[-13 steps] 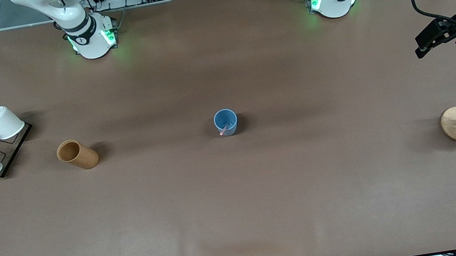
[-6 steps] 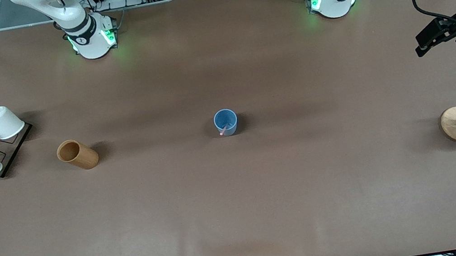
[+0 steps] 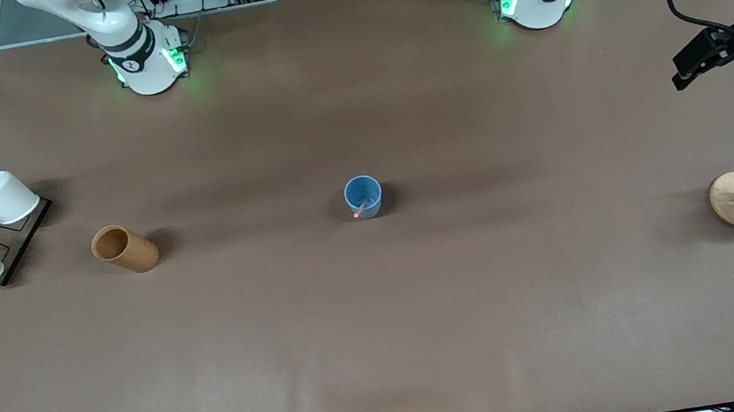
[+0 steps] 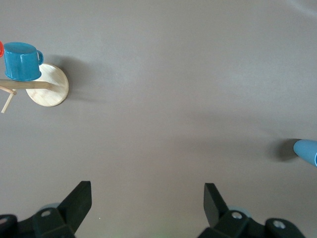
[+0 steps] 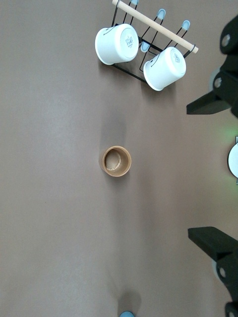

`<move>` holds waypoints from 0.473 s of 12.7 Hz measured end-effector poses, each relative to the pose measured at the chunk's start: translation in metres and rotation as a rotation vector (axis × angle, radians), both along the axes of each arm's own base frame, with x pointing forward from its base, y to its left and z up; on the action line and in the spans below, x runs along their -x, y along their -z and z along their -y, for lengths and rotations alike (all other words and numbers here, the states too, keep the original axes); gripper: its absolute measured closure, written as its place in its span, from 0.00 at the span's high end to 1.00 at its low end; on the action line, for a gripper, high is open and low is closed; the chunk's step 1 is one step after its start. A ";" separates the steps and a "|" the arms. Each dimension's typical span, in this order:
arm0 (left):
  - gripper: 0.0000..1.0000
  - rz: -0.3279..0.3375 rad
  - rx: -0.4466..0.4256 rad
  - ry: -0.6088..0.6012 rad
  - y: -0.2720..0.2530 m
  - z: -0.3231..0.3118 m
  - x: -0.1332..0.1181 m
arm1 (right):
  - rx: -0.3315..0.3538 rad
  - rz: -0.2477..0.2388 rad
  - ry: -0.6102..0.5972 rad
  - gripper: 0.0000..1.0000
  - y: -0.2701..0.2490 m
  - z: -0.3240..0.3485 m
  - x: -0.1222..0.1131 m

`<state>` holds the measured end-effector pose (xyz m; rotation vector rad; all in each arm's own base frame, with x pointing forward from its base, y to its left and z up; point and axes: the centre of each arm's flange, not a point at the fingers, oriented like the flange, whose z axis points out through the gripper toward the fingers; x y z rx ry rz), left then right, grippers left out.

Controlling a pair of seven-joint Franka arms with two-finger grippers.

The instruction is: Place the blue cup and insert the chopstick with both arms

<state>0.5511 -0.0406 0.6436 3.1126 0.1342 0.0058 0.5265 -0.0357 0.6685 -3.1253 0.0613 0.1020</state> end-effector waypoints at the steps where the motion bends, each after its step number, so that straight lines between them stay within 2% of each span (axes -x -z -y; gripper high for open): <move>1: 1.00 0.000 0.000 0.000 0.000 0.000 0.000 | 0.000 0.001 0.000 1.00 0.000 0.000 0.000; 6: 1.00 -0.001 0.000 0.000 0.000 0.000 0.000 | 0.000 0.005 0.000 1.00 0.000 0.000 -0.001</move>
